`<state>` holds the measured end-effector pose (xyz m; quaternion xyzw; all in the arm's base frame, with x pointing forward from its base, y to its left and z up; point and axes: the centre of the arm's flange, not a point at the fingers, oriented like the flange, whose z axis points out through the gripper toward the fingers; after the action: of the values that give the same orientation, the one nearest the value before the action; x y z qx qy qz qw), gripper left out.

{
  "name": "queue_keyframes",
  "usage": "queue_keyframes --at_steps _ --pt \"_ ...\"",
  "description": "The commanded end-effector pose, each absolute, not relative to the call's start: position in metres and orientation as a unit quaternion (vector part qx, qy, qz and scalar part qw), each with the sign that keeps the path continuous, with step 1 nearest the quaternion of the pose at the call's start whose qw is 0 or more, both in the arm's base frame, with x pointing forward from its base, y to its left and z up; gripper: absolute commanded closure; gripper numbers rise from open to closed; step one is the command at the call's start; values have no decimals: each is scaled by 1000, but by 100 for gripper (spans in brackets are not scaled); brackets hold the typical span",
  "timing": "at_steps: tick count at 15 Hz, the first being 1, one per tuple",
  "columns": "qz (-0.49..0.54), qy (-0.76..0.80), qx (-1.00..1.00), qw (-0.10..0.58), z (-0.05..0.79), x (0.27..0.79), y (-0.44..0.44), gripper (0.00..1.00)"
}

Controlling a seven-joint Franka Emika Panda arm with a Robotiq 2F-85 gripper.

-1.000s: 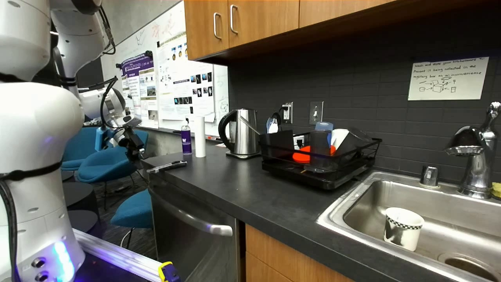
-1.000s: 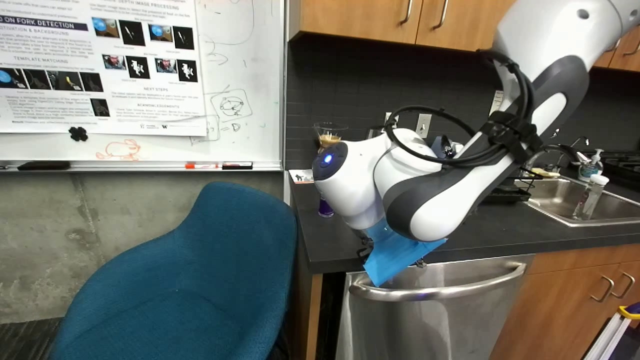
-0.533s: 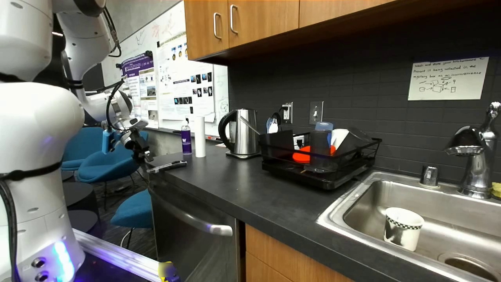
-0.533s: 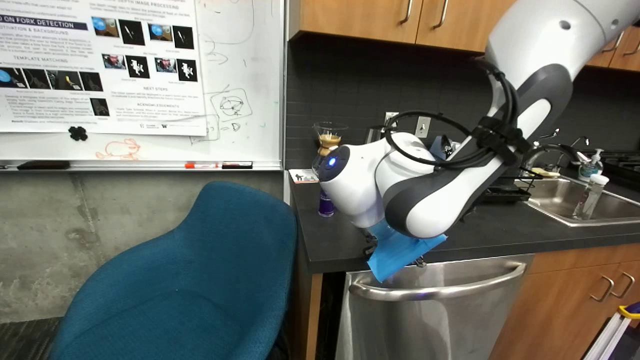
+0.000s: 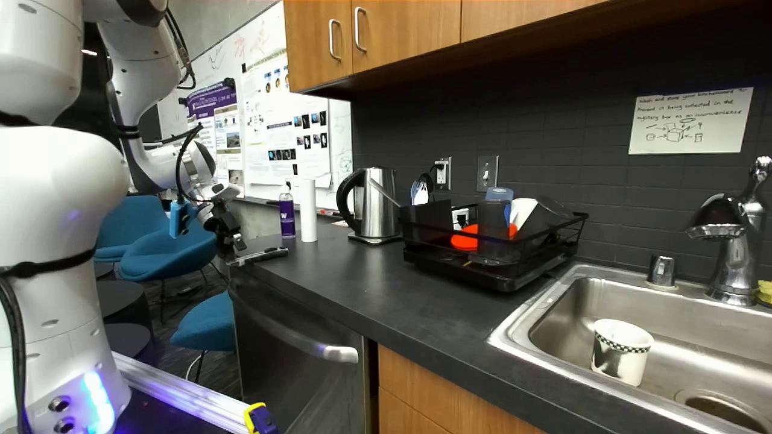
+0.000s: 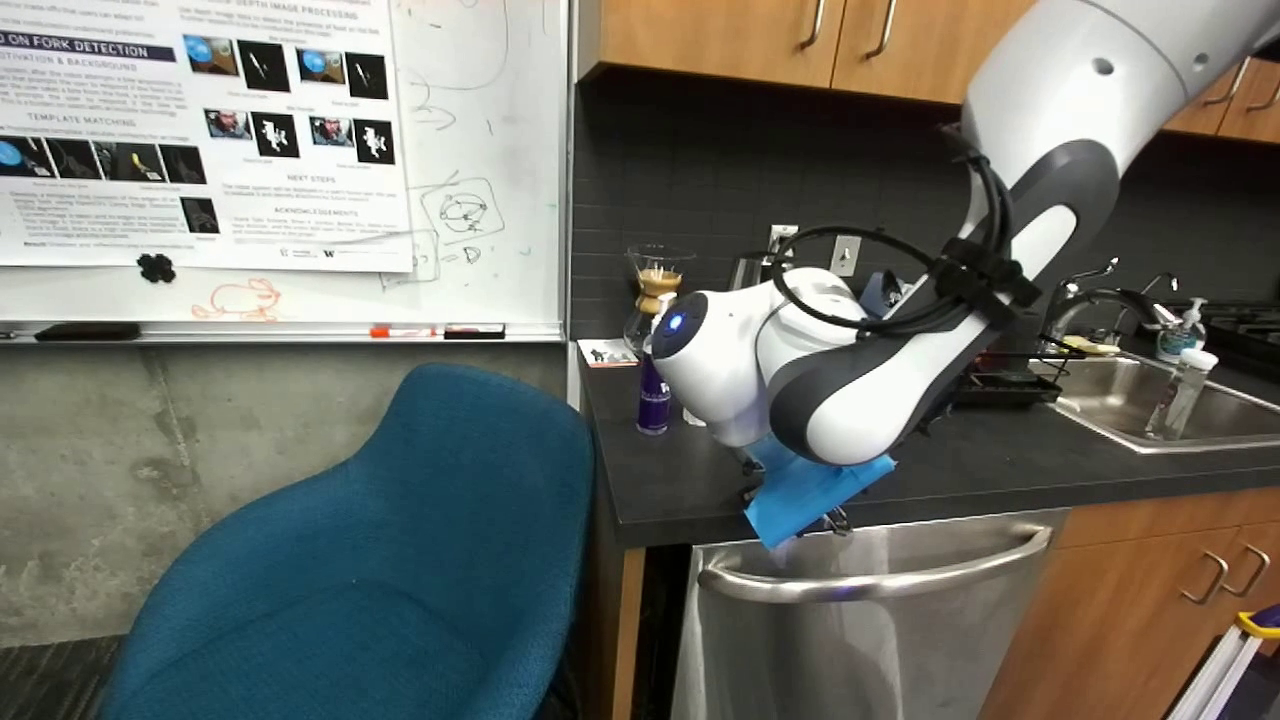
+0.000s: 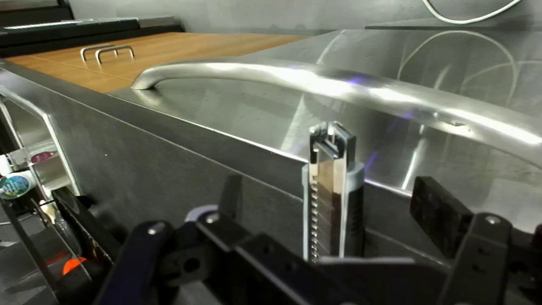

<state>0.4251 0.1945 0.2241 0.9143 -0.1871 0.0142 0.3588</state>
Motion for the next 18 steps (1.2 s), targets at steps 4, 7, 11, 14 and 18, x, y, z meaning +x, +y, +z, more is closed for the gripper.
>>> queue_keyframes --at_steps 4,7,11,14,18 --pt "1 -184 914 361 220 434 172 15" --pt "-4 -184 914 361 221 435 164 36" --pt "-10 -183 916 358 222 434 157 68" --pt "-13 -180 917 355 222 429 155 90" --pt "-16 -184 921 342 227 420 149 95"
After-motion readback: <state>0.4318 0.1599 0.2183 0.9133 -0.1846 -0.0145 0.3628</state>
